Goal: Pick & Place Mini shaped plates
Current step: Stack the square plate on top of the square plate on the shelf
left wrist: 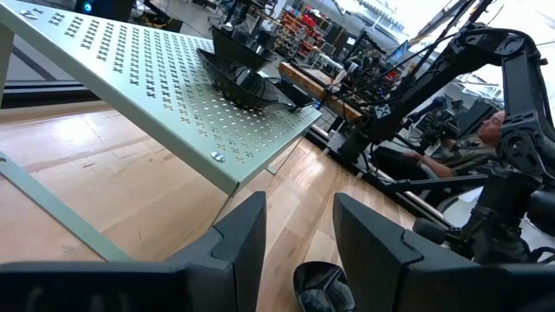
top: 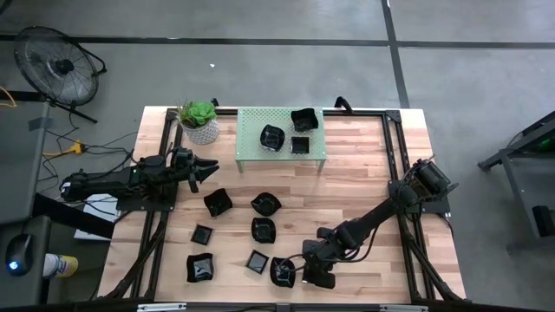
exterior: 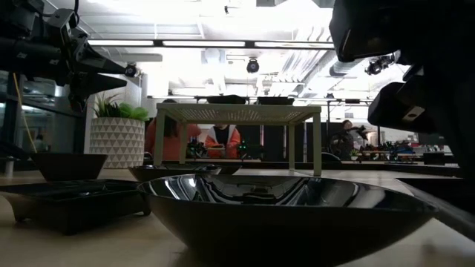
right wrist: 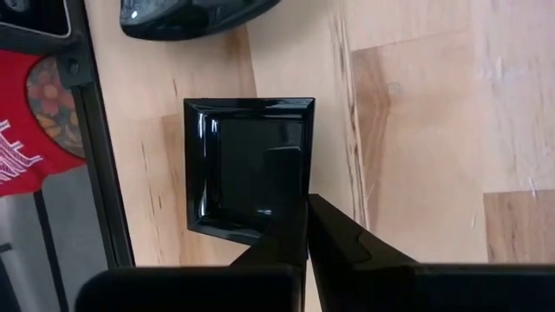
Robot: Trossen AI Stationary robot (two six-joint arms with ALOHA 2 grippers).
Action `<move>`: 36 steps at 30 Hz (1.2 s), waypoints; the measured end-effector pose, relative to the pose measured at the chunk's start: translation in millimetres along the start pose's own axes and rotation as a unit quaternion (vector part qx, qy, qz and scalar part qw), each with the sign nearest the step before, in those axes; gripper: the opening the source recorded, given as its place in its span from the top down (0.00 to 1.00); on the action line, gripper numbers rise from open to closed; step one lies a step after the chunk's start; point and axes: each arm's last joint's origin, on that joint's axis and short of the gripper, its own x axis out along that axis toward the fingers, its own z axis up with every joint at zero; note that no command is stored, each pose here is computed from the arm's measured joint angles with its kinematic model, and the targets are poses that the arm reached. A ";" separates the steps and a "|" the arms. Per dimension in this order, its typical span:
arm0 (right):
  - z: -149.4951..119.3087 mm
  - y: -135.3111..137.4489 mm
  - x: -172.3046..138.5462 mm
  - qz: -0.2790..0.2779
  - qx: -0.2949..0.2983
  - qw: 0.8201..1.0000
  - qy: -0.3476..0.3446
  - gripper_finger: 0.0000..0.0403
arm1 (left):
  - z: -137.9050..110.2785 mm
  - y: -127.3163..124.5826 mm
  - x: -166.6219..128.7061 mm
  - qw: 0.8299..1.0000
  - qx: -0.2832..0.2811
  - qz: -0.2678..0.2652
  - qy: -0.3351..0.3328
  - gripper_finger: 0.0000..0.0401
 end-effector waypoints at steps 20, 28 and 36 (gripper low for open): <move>0.4 -0.6 -33.7 -0.017 0.073 0.997 -0.030 1.00 | -0.1 0.0 0.0 1.000 0.000 0.000 0.000 0.67; 5.8 -5.4 -47.0 -0.030 0.081 0.994 -0.061 1.00 | -0.1 0.0 0.0 1.000 0.000 0.000 0.000 0.67; 15.4 -21.3 -83.4 -0.062 0.098 0.986 -0.118 1.00 | 0.0 0.0 0.0 1.000 0.000 0.000 0.000 0.67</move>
